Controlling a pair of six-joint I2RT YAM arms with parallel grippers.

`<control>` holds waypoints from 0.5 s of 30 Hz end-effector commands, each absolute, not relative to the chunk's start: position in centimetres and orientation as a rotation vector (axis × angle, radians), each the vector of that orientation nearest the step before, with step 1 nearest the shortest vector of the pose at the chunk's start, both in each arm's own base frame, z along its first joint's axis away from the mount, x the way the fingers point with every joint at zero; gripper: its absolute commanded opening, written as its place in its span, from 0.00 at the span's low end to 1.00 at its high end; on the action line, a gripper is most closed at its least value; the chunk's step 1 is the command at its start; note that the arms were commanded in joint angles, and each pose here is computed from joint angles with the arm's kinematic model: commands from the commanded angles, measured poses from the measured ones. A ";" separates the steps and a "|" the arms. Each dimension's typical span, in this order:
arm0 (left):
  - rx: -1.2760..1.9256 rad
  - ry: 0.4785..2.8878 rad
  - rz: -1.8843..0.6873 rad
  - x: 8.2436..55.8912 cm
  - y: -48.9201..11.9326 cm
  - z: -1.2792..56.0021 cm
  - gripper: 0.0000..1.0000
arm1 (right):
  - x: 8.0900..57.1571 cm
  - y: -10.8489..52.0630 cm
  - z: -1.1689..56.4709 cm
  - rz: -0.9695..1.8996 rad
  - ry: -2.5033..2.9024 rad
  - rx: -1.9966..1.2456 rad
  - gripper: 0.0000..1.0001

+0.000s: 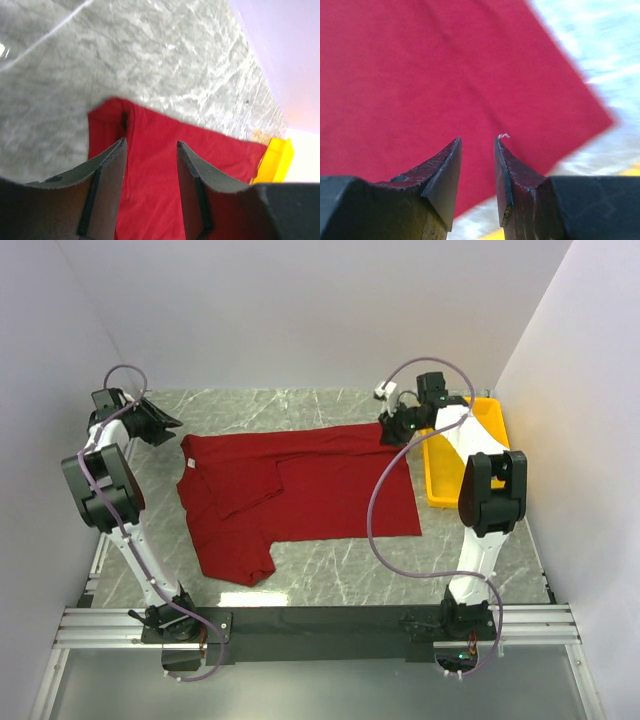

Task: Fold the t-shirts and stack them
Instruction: Fold the tshirt

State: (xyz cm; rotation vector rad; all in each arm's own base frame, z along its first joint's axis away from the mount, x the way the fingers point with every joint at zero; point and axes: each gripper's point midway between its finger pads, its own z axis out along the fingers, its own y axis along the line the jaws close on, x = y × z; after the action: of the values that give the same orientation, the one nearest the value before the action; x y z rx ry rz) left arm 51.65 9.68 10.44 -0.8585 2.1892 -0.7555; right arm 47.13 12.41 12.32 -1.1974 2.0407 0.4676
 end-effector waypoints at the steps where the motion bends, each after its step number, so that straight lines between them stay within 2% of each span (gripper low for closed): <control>1: -0.842 2.129 -0.812 54.2 9.3 11.1 0.49 | 43.9 15.2 13.9 0.659 2.079 -1.075 0.40; 8: -0.882 2.165 -0.835 55.7 8.1 9.4 0.47 | 42.7 14.8 12.6 0.664 2.126 -1.041 0.40; 15: -0.962 2.242 -0.718 55.0 8.7 7.0 0.46 | 42.9 14.6 13.1 0.651 2.123 -1.013 0.40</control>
State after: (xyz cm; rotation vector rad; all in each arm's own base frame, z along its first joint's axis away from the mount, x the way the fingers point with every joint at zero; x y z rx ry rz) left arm 54.57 7.68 6.13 -0.9462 2.2482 -0.7886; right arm 41.79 14.53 9.11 -1.0397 2.2278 0.6934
